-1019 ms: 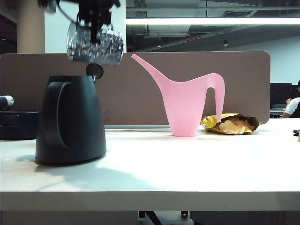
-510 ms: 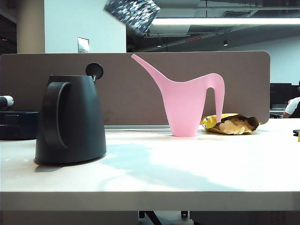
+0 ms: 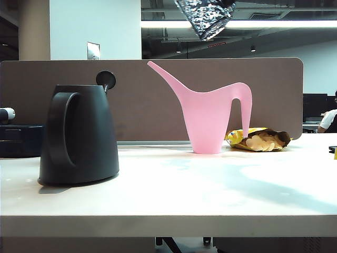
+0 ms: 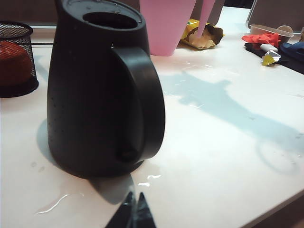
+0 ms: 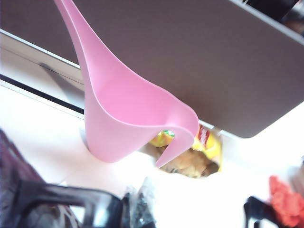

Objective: Pour the water from the cup into the kettle.

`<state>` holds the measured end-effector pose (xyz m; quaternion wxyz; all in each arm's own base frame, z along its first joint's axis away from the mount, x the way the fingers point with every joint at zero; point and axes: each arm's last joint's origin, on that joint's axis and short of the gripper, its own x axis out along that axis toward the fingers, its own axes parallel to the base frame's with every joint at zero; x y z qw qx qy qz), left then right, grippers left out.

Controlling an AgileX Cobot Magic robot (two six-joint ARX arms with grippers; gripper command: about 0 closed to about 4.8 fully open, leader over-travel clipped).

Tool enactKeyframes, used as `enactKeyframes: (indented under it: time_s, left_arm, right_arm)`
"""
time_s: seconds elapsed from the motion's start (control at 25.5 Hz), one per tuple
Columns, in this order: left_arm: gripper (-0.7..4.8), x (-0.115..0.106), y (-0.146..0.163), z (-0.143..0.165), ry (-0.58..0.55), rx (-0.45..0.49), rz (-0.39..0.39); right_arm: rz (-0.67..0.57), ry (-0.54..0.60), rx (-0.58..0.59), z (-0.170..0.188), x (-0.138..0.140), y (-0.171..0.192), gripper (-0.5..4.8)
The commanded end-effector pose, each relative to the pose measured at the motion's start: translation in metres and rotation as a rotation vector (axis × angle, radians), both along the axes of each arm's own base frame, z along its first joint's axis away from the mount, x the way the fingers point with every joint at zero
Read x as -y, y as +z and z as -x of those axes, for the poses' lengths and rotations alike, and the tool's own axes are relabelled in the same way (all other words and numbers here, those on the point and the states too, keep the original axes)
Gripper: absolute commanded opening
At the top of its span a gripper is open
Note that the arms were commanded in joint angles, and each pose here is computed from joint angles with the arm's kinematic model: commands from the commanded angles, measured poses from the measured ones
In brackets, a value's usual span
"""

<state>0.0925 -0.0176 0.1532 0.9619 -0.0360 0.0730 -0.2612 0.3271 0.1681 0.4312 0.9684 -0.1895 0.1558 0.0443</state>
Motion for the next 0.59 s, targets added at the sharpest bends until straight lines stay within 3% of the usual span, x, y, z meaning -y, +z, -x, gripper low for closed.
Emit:
enactKeyframes:
  time_s: [0.04,0.31,0.59]
  left_arm:
    - [-0.05,0.000,0.001,0.000,-0.003,-0.001,0.003]
    - [-0.05,0.000,0.001,0.000,-0.002,-0.010,0.019]
    - [-0.05,0.000,0.001,0.000,-0.004,-0.010,0.019]
  right_arm:
    - [-0.080,-0.012,-0.019,-0.002,0.011,0.001,-0.07]
    - [-0.189,-0.043,-0.077,-0.011,0.031,-0.029,-0.07]
    - [-0.237,-0.061,-0.058,-0.009,0.044,-0.068,-0.08]
